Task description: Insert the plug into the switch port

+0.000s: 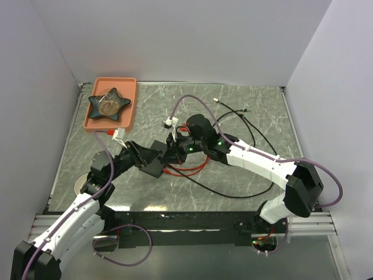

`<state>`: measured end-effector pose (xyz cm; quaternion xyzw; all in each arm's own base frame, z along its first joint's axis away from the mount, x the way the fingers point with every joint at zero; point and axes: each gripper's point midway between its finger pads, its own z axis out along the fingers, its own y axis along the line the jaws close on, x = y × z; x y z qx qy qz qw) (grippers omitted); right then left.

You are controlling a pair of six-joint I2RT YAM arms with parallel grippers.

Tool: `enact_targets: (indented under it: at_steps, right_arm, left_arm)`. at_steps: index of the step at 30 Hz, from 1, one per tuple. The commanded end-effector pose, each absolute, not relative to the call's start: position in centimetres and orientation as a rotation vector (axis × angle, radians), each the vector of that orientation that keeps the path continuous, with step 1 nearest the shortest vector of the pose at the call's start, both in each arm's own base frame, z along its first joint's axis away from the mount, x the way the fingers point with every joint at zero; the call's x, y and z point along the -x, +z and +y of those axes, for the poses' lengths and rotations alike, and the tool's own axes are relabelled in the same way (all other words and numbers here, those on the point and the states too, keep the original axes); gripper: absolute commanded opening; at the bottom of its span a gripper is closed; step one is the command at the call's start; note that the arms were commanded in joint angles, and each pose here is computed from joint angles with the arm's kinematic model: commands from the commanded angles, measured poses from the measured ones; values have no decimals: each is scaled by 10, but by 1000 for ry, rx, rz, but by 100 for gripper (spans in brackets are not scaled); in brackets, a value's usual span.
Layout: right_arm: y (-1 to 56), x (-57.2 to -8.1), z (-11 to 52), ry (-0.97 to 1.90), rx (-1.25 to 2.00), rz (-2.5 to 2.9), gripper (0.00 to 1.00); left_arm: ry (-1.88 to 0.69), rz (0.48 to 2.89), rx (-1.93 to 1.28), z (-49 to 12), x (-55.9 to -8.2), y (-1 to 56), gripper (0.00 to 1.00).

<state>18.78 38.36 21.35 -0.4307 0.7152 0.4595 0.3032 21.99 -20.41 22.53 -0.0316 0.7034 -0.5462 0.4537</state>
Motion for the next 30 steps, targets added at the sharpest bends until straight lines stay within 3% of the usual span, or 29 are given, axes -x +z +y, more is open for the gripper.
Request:
enact_targets:
  at_steps: [1, 7, 8, 9, 12, 13, 14, 15, 16, 18, 24, 30]
  right_arm:
    - [250, -203, 398, 1234, 1095, 1789, 0]
    - [249, -203, 398, 1242, 1097, 1793, 0]
    - [249, -203, 398, 1236, 1094, 1795, 0]
    - [246, -205, 398, 1228, 1088, 1808, 0]
    - [247, -211, 395, 1188, 1061, 1822, 0]
    - [247, -212, 395, 1179, 1054, 1827, 9]
    - [248, -220, 393, 1128, 1015, 1837, 39]
    - [251, -223, 390, 1108, 996, 1834, 53]
    - [253, -223, 389, 1094, 982, 1833, 80]
    - [254, -234, 385, 1006, 914, 1845, 96]
    - [250, -244, 389, 837, 861, 1861, 99]
    - [249, -231, 411, 756, 919, 1825, 93]
  left_arm:
    - [-1351, 1625, 14, -209, -222, 259, 50]
    - [-1314, 1599, 67, -200, -224, 263, 20]
    - [-1309, 1594, 72, -199, -224, 264, 14]
    - [-1298, 1596, 88, -197, -225, 263, 1]
    - [-1293, 1592, 120, -193, -225, 265, 1]
    - [-1291, 1592, 128, -193, -226, 265, 1]
    - [-1288, 1597, 143, -192, -227, 266, 1]
    - [-1290, 1608, 172, -191, -229, 265, 1]
    - [-1268, 1637, 218, -188, -233, 258, 1]
    - [-1252, 1664, 282, -185, -237, 253, 1]
    - [-1236, 1691, 370, -180, -242, 245, 1]
    - [-1225, 1697, 396, -178, -244, 242, 1]
